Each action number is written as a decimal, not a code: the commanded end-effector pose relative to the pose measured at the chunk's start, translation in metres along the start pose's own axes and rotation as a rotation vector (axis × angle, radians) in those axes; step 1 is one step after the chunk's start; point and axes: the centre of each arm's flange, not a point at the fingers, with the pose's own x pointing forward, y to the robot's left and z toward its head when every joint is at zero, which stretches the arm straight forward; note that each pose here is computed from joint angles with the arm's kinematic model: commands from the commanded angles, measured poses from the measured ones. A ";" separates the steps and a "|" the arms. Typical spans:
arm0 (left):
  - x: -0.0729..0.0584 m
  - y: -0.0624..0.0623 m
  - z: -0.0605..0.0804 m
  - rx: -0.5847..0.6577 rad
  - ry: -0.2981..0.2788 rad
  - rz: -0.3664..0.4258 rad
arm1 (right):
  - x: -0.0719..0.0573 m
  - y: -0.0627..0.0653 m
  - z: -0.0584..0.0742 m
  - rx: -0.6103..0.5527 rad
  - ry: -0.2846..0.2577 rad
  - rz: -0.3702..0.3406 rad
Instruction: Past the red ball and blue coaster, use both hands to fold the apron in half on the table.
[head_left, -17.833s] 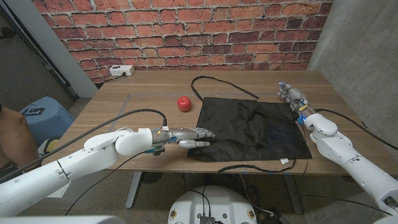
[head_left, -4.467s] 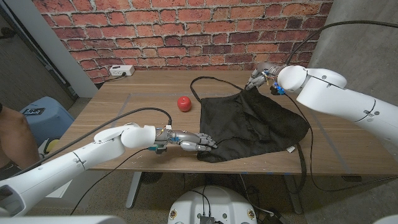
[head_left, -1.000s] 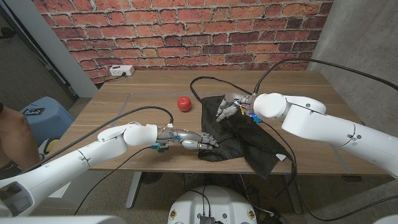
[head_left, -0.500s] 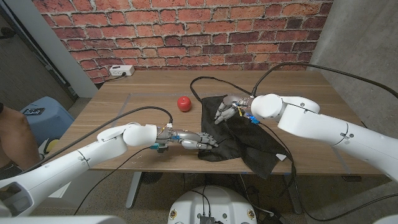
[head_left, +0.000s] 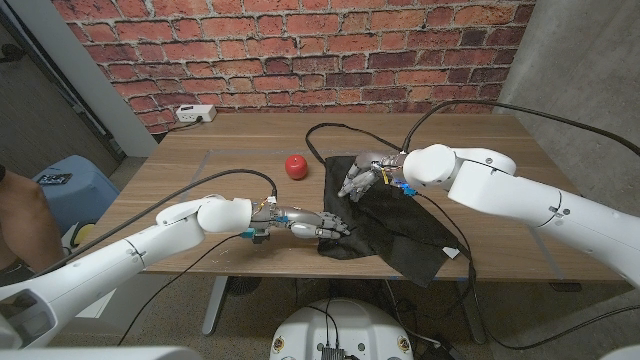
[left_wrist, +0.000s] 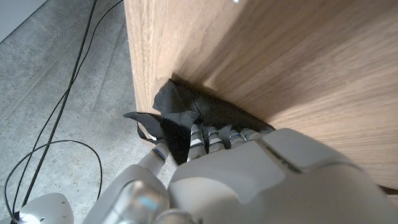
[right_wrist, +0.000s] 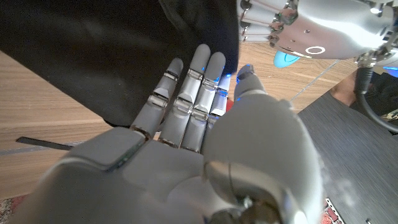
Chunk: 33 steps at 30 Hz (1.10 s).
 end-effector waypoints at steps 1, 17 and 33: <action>0.000 0.001 -0.004 -0.007 -0.002 -0.002 | 0.000 -0.004 0.007 0.020 -0.036 0.054; -0.007 0.013 0.000 -0.008 0.000 0.000 | -0.004 -0.017 0.010 0.017 -0.049 0.045; -0.018 0.026 0.010 0.003 0.000 -0.017 | -0.006 -0.025 0.005 0.019 -0.046 0.037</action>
